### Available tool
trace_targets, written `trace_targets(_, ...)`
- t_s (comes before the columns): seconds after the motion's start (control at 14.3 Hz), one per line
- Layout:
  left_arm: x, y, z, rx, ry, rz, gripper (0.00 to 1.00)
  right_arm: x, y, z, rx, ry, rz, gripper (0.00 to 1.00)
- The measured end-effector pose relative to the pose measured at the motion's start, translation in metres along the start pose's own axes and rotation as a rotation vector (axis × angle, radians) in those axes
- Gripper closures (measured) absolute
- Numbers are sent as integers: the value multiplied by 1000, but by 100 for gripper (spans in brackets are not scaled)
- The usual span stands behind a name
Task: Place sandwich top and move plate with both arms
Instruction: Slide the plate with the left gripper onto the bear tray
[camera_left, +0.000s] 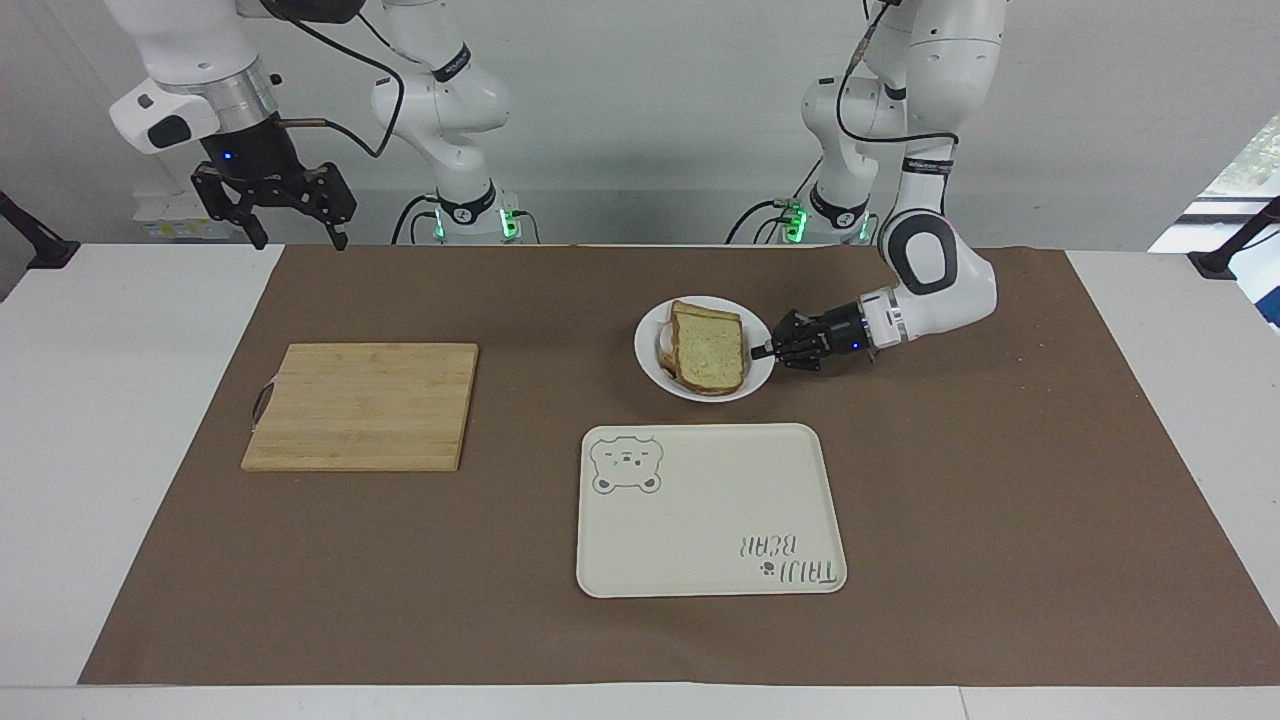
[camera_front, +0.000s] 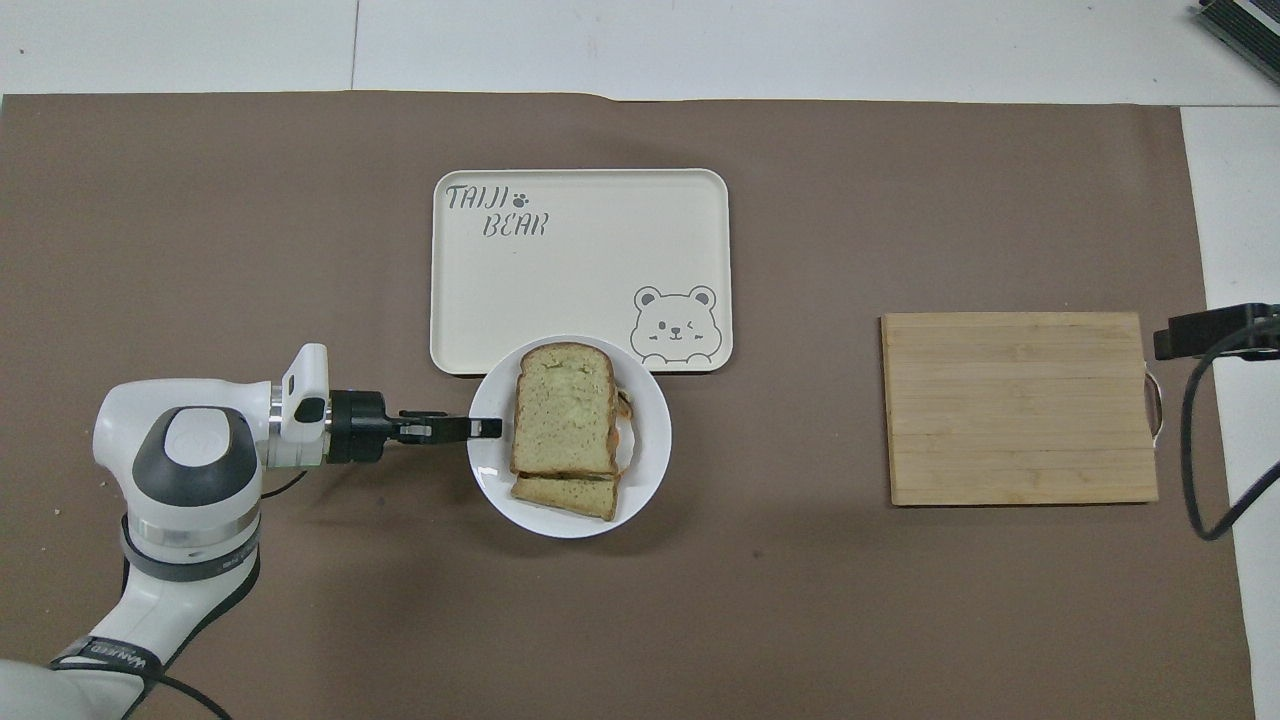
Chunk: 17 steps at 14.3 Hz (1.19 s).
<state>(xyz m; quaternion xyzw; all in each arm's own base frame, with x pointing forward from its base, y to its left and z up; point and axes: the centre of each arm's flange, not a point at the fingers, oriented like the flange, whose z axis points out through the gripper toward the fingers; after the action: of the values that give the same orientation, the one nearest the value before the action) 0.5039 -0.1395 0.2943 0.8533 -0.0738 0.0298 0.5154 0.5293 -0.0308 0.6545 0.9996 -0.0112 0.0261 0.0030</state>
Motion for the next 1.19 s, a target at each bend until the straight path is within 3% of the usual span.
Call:
trace_targets(0.56,142,21,-2,53,41,-66,96,-2,-2,1,31,-11,1,0)
trace_targets(1.19,172,-17,28,116,-5,-56,96,-2,-4,1,31,-11,-1,0)
